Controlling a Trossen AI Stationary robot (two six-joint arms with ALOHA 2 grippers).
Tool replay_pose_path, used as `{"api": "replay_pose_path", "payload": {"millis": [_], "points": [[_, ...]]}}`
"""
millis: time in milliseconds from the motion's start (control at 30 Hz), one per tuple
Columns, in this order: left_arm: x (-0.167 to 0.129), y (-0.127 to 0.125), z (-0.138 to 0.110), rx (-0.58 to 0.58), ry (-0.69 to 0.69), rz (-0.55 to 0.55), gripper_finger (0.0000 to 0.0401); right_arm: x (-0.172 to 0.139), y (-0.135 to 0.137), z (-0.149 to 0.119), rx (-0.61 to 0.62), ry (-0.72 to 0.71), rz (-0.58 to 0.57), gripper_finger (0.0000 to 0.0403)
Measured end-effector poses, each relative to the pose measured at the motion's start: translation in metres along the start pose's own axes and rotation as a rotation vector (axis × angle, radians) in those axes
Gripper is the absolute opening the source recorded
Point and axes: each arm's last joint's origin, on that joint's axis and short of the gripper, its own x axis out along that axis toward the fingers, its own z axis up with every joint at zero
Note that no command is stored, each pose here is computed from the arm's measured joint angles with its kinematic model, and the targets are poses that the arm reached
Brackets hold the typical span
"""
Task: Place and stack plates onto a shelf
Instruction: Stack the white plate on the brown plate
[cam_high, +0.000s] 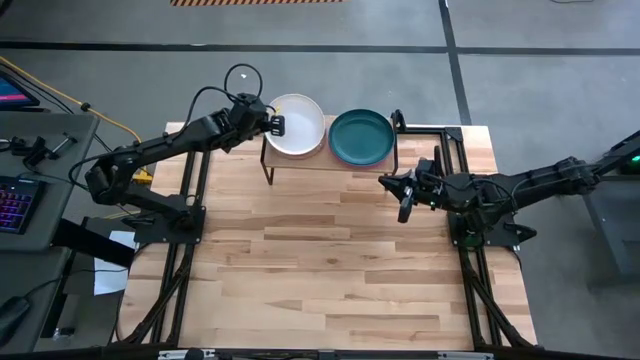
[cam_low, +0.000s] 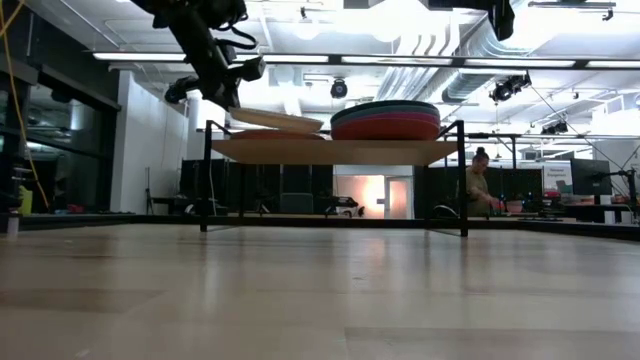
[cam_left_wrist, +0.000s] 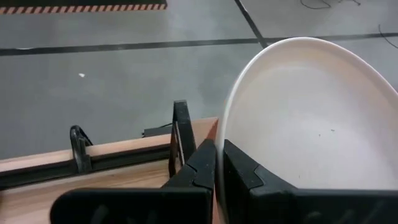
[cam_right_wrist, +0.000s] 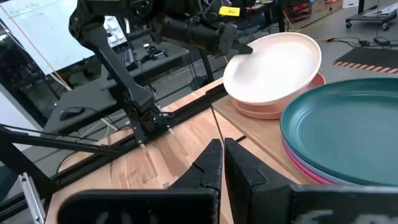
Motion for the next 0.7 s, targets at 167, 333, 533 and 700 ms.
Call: {"api": "replay_pose_path", "payload": {"millis": [167, 333, 533, 700], "points": [[0.0, 0.0, 0.0, 0.0, -0.001, 0.002, 0.0001, 0.0, 0.0, 0.0, -0.031, 0.0, 0.001, 0.0], [0.003, -0.001, -0.001, 0.003, 0.004, 0.004, 0.0007, 0.0, 0.0, 0.0, -0.042, 0.001, 0.001, 0.0], [0.014, -0.005, -0.008, 0.005, 0.05, 0.0, 0.0019, 0.0, 0.0, -0.001, -0.048, 0.009, -0.003, 0.0], [0.015, -0.006, -0.008, -0.023, 0.053, -0.007, 0.0021, 0.0, -0.001, -0.002, -0.04, 0.016, -0.006, 0.0]]}}
